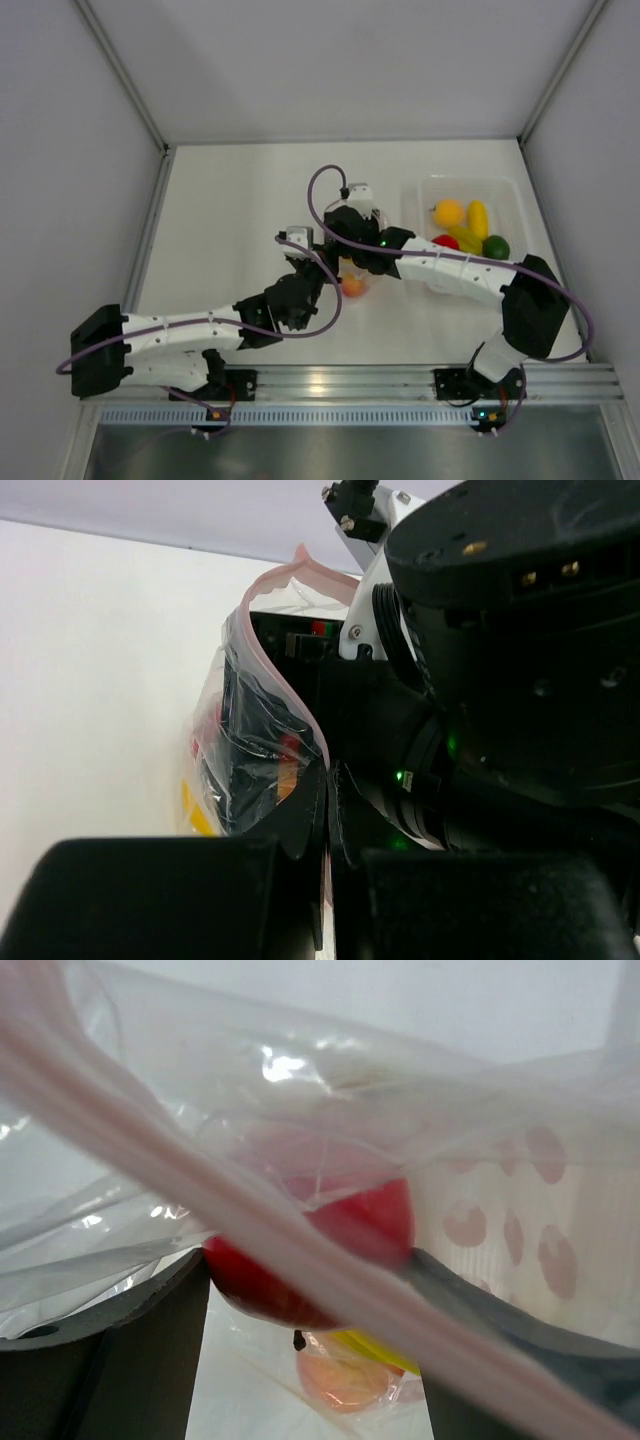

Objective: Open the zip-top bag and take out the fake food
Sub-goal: Pick up the fake fruit from the zipper food storage bag.

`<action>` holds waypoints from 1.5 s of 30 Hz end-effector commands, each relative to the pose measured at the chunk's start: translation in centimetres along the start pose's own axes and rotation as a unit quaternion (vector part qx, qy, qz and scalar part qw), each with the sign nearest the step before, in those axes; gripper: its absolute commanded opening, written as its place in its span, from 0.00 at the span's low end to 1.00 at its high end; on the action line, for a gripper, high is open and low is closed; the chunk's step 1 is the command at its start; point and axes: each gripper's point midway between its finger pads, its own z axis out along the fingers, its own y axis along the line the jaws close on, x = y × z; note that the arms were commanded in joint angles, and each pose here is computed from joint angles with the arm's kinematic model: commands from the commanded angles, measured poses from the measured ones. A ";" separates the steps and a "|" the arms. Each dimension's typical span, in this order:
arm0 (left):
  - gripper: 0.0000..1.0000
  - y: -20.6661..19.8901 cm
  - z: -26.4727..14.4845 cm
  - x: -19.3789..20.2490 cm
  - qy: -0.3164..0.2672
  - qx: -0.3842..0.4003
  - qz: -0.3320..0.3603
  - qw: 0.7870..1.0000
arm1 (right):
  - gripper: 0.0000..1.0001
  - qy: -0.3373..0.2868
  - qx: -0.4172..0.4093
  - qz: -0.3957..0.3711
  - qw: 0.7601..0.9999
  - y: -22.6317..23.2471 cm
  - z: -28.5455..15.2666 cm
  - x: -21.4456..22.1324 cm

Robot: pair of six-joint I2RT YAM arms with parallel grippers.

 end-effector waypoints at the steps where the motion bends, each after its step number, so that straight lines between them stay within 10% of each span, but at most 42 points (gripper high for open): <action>1: 0.00 -1.0 -0.3 -2.6 -0.022 0.011 -0.019 1.000 | 0.18 -0.015 -0.029 0.003 0.999 1.8 -1.3 -1.7; 25: 0.00 3.4 0.6 -13.1 0.027 0.018 0.113 0.993 | 0.16 -0.022 -0.128 0.018 0.991 10.7 -1.5 -6.2; 45: 0.00 3.3 4.3 -4.6 0.098 0.001 0.059 0.993 | 0.16 0.012 -0.099 0.024 0.995 5.3 -0.2 -0.7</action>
